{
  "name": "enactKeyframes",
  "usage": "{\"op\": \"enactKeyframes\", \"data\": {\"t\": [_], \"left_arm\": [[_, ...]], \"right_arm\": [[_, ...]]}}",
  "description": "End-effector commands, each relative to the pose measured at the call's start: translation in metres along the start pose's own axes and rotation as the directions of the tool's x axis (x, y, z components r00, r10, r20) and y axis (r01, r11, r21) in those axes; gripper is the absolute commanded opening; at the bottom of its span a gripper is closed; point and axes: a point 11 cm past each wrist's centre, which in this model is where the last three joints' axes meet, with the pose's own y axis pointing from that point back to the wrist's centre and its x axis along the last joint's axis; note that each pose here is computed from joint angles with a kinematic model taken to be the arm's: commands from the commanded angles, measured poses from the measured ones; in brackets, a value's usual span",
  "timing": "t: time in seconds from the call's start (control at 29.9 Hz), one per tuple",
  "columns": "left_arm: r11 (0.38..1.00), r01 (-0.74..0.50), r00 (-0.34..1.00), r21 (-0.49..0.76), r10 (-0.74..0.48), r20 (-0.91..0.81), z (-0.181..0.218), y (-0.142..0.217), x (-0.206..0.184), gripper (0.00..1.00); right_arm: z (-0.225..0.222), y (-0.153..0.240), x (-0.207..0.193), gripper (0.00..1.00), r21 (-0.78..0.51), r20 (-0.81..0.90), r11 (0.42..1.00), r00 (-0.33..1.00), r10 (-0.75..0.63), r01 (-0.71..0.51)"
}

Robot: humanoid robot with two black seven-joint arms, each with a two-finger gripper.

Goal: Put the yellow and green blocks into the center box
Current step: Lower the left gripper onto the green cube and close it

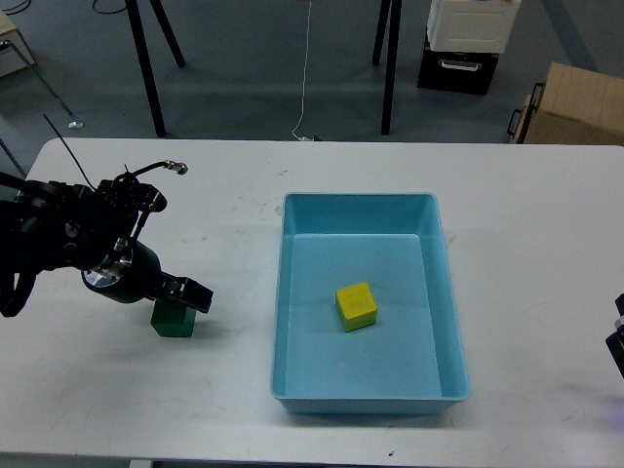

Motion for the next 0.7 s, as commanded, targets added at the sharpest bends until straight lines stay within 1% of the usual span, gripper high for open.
{"op": "enactKeyframes", "data": {"t": [0.0,0.27,0.33,0.37,0.4,0.47,0.5,0.53,0.57,0.63,0.67], "left_arm": [[1.000,-0.001,1.000,-0.011,0.000,-0.024,-0.002,-0.009,-0.002,1.00],[1.000,0.003,1.000,0.012,-0.003,0.001,-0.008,-0.014,-0.005,0.99],[1.000,0.002,1.000,0.007,-0.002,0.000,-0.007,-0.015,-0.005,0.97],[1.000,-0.001,1.000,0.004,0.001,0.003,-0.006,-0.015,-0.004,0.93],[1.000,-0.003,1.000,0.006,0.003,0.013,-0.005,-0.014,-0.004,0.80],[0.999,-0.006,0.999,0.036,0.004,0.046,-0.007,-0.014,-0.004,0.49],[0.998,-0.008,0.998,0.060,0.004,0.061,-0.009,-0.014,-0.004,0.38],[0.997,-0.008,0.998,0.080,0.003,0.067,-0.012,-0.014,-0.005,0.30],[0.995,-0.010,0.998,0.096,0.004,0.067,-0.014,-0.013,-0.005,0.14],[0.993,-0.013,0.998,0.114,0.005,0.067,-0.017,-0.012,-0.005,0.11],[0.994,-0.008,0.998,0.111,0.000,0.069,-0.015,-0.012,-0.007,0.07]], "right_arm": [[-0.001,0.001,0.000,1.00,0.002,-0.001,1.000,1.000,0.001,-0.001],[-0.001,0.001,0.000,1.00,0.001,-0.002,1.000,1.000,0.001,-0.001],[-0.001,0.001,0.000,1.00,0.002,-0.001,1.000,1.000,0.001,-0.001],[-0.001,0.001,0.000,1.00,0.001,-0.002,1.000,1.000,0.003,-0.003],[-0.001,0.001,0.000,1.00,0.002,-0.001,1.000,1.000,0.001,-0.001],[-0.001,0.001,0.000,1.00,0.001,-0.002,1.000,1.000,0.001,-0.001],[-0.001,0.001,0.000,1.00,0.001,-0.002,1.000,1.000,0.003,-0.003],[-0.001,0.001,0.000,1.00,0.001,-0.002,1.000,1.000,0.003,-0.003],[-0.001,0.001,0.000,1.00,0.001,-0.002,1.000,1.000,0.003,-0.003],[-0.001,0.001,0.000,1.00,0.001,-0.002,1.000,1.000,0.003,-0.003],[-0.001,0.001,0.000,1.00,0.001,-0.002,1.000,1.000,0.003,-0.003]]}}
